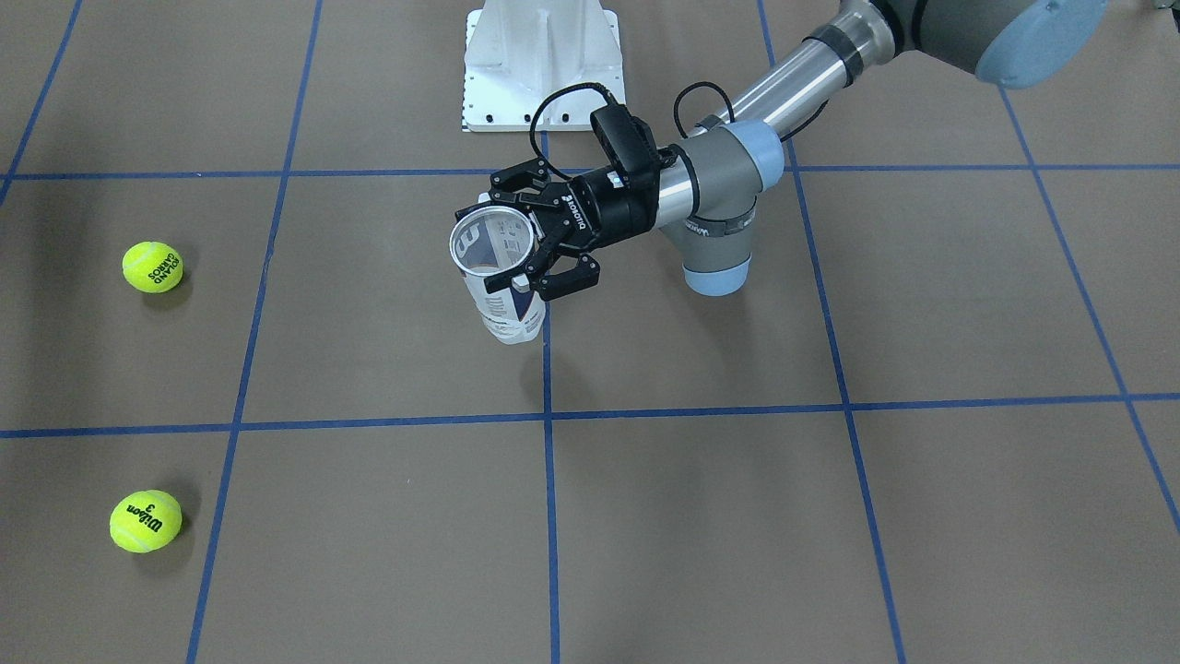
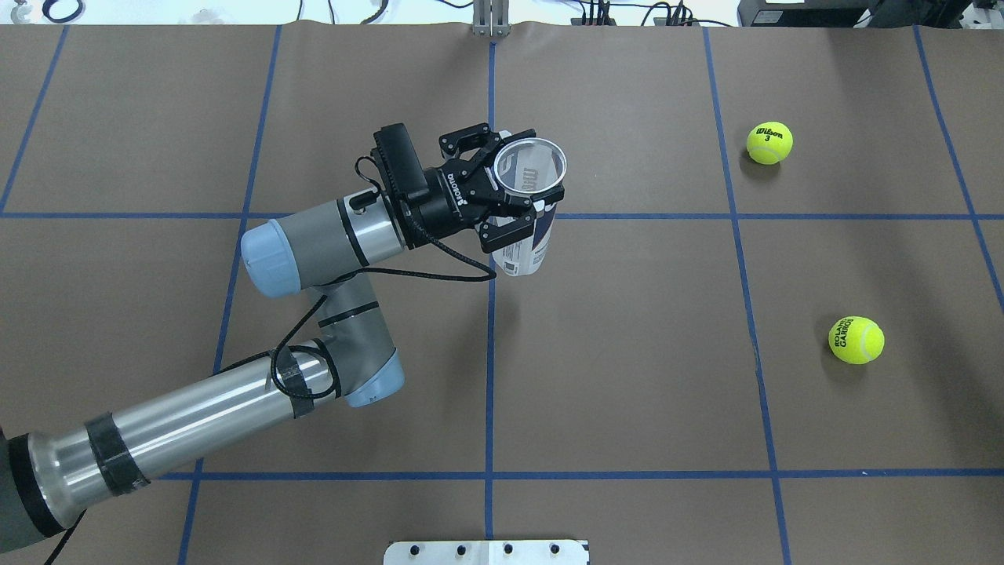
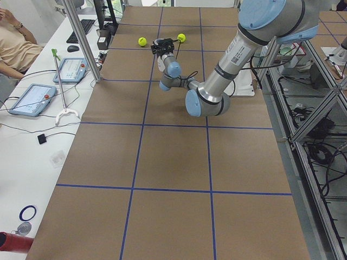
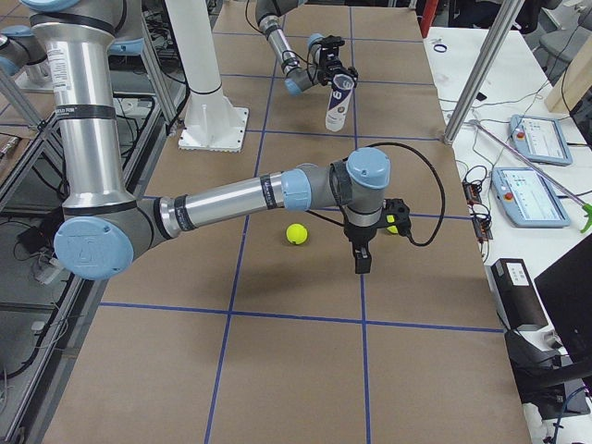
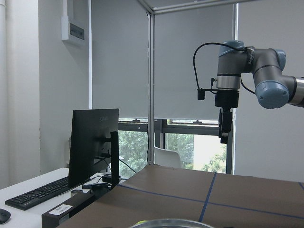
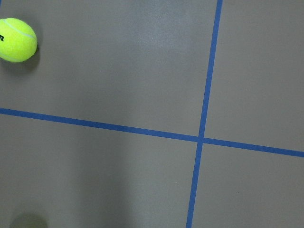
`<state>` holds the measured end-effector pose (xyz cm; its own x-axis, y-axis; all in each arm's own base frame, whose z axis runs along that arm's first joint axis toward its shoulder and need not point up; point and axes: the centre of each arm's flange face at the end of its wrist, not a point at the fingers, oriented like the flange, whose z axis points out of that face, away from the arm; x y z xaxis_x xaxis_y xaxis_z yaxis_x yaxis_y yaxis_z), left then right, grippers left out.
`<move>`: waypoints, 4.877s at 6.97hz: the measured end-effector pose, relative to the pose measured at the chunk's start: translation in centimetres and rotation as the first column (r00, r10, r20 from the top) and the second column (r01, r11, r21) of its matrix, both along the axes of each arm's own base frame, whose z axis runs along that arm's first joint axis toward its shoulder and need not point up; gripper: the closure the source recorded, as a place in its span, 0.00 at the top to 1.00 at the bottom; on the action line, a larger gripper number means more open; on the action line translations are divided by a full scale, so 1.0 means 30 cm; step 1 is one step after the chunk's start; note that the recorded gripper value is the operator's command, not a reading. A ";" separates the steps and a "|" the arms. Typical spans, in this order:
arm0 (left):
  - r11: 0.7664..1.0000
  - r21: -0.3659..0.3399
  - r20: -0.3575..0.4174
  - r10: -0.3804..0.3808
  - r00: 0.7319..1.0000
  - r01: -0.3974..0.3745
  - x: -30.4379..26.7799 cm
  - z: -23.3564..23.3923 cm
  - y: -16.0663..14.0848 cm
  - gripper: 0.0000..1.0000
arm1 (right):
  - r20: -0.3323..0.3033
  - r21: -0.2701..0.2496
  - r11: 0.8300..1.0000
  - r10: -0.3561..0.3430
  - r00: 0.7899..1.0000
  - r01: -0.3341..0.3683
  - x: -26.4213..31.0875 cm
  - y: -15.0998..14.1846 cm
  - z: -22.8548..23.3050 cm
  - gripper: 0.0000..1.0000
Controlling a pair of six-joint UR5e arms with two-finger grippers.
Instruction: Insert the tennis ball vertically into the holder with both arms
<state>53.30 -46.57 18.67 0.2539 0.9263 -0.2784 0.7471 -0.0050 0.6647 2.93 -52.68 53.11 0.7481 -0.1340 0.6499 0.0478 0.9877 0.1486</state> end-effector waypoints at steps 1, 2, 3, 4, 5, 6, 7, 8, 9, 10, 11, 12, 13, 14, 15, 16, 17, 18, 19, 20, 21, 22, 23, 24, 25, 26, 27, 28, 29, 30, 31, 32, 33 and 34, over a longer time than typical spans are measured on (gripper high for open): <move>1.000 -0.002 -0.010 0.000 1.000 0.000 0.014 0.025 0.019 0.78 | 0.001 0.002 1.000 0.000 1.000 0.000 0.000 -0.003 -0.004 1.00; 1.000 -0.007 -0.006 -0.001 1.000 0.001 0.020 0.054 0.027 0.78 | 0.007 0.006 1.000 -0.001 1.000 0.001 -0.002 -0.007 -0.012 1.00; 1.000 -0.006 0.011 -0.006 1.000 0.006 0.027 0.090 0.036 0.78 | 0.017 0.010 1.000 -0.004 1.000 0.004 -0.005 -0.007 -0.022 1.00; 1.000 0.002 0.029 -0.013 0.999 0.013 0.043 0.125 0.051 0.78 | 0.021 0.016 1.000 -0.005 1.000 0.004 -0.006 -0.007 -0.032 1.00; 1.000 0.009 0.043 -0.016 0.999 0.015 0.062 0.152 0.066 0.79 | 0.023 0.020 1.000 -0.005 1.000 0.004 -0.006 -0.006 -0.039 1.00; 1.000 0.012 0.050 -0.015 0.999 0.014 0.074 0.166 0.075 0.81 | 0.023 0.024 1.000 -0.005 1.000 0.005 -0.006 -0.007 -0.044 1.00; 1.000 0.012 0.053 -0.014 0.998 0.013 0.079 0.173 0.081 0.82 | 0.024 0.022 1.000 0.000 1.000 -0.001 -0.006 -0.010 -0.050 1.00; 1.000 0.012 0.054 -0.012 0.998 0.011 0.083 0.177 0.086 0.83 | 0.028 0.007 1.000 0.020 0.999 -0.020 -0.013 -0.013 -0.062 1.00; 1.000 0.011 0.056 -0.010 0.998 0.009 0.085 0.181 0.089 0.84 | 0.035 -0.018 0.999 0.049 0.998 -0.049 -0.042 -0.014 -0.091 1.00; 1.000 0.011 0.055 -0.009 0.998 0.009 0.084 0.181 0.091 0.84 | 0.043 -0.047 0.996 0.079 0.996 -0.077 -0.094 -0.008 -0.136 1.00; 1.000 0.012 0.053 -0.009 0.999 0.008 0.083 0.178 0.092 0.84 | 0.053 -0.081 0.991 0.109 0.993 -0.105 -0.170 0.011 -0.195 1.00; 1.000 0.012 0.052 -0.009 0.999 0.008 0.083 0.176 0.093 0.84 | 0.063 -0.113 0.986 0.132 0.989 -0.124 -0.250 0.043 -0.253 1.00; 1.000 0.012 0.052 -0.008 0.999 0.008 0.083 0.177 0.094 0.84 | 0.070 -0.143 0.981 0.146 0.987 -0.135 -0.330 0.089 -0.306 1.00; 1.000 0.013 0.052 -0.008 0.999 0.007 0.083 0.177 0.095 0.84 | 0.069 -0.165 0.977 0.151 0.986 -0.138 -0.412 0.146 -0.354 1.00; 1.000 0.013 0.050 -0.008 0.999 0.007 0.083 0.174 0.096 0.84 | 0.057 -0.177 0.974 0.155 0.986 -0.143 -0.493 0.211 -0.400 1.00; 1.000 0.014 0.049 -0.007 0.999 0.007 0.083 0.172 0.097 0.84 | 0.033 -0.176 0.973 0.158 0.987 -0.150 -0.567 0.275 -0.427 1.00; 1.000 0.014 0.048 -0.007 0.999 0.006 0.082 0.170 0.097 0.84 | 0.019 -0.155 0.976 0.157 0.987 -0.152 -0.623 0.338 -0.405 1.00; 1.000 0.014 0.046 -0.007 0.999 0.006 0.081 0.168 0.097 0.85 | 0.031 -0.126 0.980 0.157 0.987 -0.151 -0.649 0.409 -0.343 1.00; 1.000 0.014 0.045 -0.006 0.999 0.006 0.081 0.167 0.098 0.85 | 0.048 -0.095 0.984 0.154 0.987 -0.149 -0.661 0.475 -0.264 1.00; 1.000 0.015 0.045 -0.006 0.999 0.006 0.080 0.167 0.098 0.85 | 0.058 -0.068 0.987 0.150 0.987 -0.146 -0.679 0.512 -0.187 1.00; 1.000 0.015 0.045 -0.006 0.999 0.006 0.080 0.167 0.098 0.85 | 0.066 -0.048 0.987 0.157 0.985 -0.154 -0.715 0.532 -0.116 1.00; 1.000 0.015 0.045 -0.006 0.999 0.006 0.080 0.167 0.098 0.85 | 0.060 -0.035 0.985 0.170 0.984 -0.168 -0.770 0.551 -0.067 1.00; 1.000 0.015 0.045 -0.006 0.999 0.006 0.080 0.168 0.098 0.85 | 0.049 -0.026 0.984 0.176 0.983 -0.175 -0.818 0.570 -0.039 1.00; 1.000 0.014 0.046 -0.006 0.999 0.006 0.080 0.169 0.098 0.85 | 0.031 -0.015 0.985 0.175 0.984 -0.174 -0.853 0.583 -0.012 1.00; 1.000 0.015 0.045 -0.006 0.999 0.006 0.079 0.168 0.098 0.85 | 0.011 -0.004 0.985 0.171 0.985 -0.171 -0.882 0.594 0.015 1.00; 1.000 0.015 0.045 -0.006 0.999 0.005 0.080 0.168 0.099 0.85 | 0.004 0.004 0.986 0.164 0.986 -0.164 -0.903 0.601 0.039 1.00; 1.000 0.015 0.045 -0.005 0.999 0.004 0.081 0.168 0.102 0.85 | 0.007 0.010 0.988 0.157 0.988 -0.157 -0.922 0.603 0.069 1.00; 1.000 0.015 0.045 -0.004 0.999 0.003 0.083 0.169 0.104 0.85 | 0.011 0.014 0.988 0.151 0.989 -0.151 -0.936 0.604 0.097 1.00; 1.000 0.014 0.047 -0.003 0.999 0.002 0.084 0.172 0.106 0.85 | 0.015 0.017 0.989 0.146 0.989 -0.146 -0.947 0.603 0.108 1.00; 1.000 0.013 0.048 -0.002 0.999 0.001 0.084 0.177 0.107 0.85 | 0.019 0.019 0.990 0.142 0.990 -0.142 -0.959 0.601 0.109 0.97; 1.000 0.012 0.049 -0.002 0.999 0.001 0.084 0.180 0.108 0.85 | 0.020 0.020 0.990 0.138 0.990 -0.139 -0.969 0.600 0.109 0.67; 1.000 0.012 0.050 -0.002 0.999 0.001 0.084 0.181 0.108 0.85 | 0.020 0.021 0.990 0.136 0.990 -0.137 -0.974 0.599 0.111 0.36; 1.000 0.012 0.050 -0.002 0.999 0.001 0.084 0.182 0.108 0.85 | 0.019 0.021 0.991 0.135 0.991 -0.136 -0.975 0.599 0.113 0.10; 1.000 0.012 0.050 -0.001 0.999 0.001 0.085 0.182 0.109 0.85 | 0.021 0.021 0.991 0.134 0.991 -0.134 -0.977 0.599 0.111 0.01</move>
